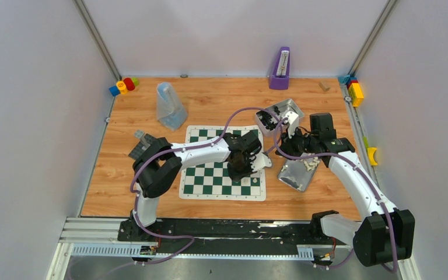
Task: Set up the chess pieces on the board
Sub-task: Place the chess piece on the chessboard, then adjust the chess piece.
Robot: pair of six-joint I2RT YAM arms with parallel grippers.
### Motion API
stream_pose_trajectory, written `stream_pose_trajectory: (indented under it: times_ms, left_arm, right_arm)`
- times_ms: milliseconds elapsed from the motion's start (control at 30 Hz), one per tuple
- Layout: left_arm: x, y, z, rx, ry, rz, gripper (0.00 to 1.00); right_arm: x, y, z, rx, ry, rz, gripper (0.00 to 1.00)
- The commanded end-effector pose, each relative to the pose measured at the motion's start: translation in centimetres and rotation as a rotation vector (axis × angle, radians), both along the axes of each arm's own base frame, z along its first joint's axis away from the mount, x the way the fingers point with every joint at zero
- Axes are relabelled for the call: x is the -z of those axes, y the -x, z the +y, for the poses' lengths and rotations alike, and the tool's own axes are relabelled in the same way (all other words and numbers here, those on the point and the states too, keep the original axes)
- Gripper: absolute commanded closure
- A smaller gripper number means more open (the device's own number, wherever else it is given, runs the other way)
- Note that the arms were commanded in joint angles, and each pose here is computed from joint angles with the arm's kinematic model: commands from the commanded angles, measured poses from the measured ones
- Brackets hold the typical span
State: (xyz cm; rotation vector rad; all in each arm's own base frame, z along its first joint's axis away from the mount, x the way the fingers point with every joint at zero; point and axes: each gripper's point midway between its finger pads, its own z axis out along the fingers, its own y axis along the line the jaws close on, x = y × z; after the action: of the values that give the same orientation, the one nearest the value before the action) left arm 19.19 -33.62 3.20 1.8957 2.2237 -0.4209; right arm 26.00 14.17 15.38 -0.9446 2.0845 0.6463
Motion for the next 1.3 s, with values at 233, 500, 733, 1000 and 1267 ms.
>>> stream_pose_trajectory:
  times_ms: [233,500,733,1000,1267]
  left_arm:
    - [0.4,0.3,-0.4,0.031,-0.006,0.011,0.79]
    - [-1.2,-1.0,-0.9,0.004,0.03,-0.067,0.55]
    - [-6.2,-2.5,-1.0,-0.023,0.157,-0.192,0.26]
    - [-12.4,-4.8,0.6,-0.114,0.41,-0.181,0.17]
    - [-18.6,-6.9,0.9,-0.219,0.709,-0.027,0.17]
  right_arm:
    - [-0.4,-0.1,0.3,-0.016,-0.025,-0.022,1.0]
    - [-0.4,-0.2,0.3,-0.013,-0.021,-0.025,1.0]
    - [-0.9,0.2,0.9,-0.058,-0.051,-0.018,1.0]
    - [-3.3,1.6,3.4,-0.217,-0.18,-0.03,1.0]
    - [-4.8,2.2,7.1,-0.364,-0.27,-0.01,0.99]
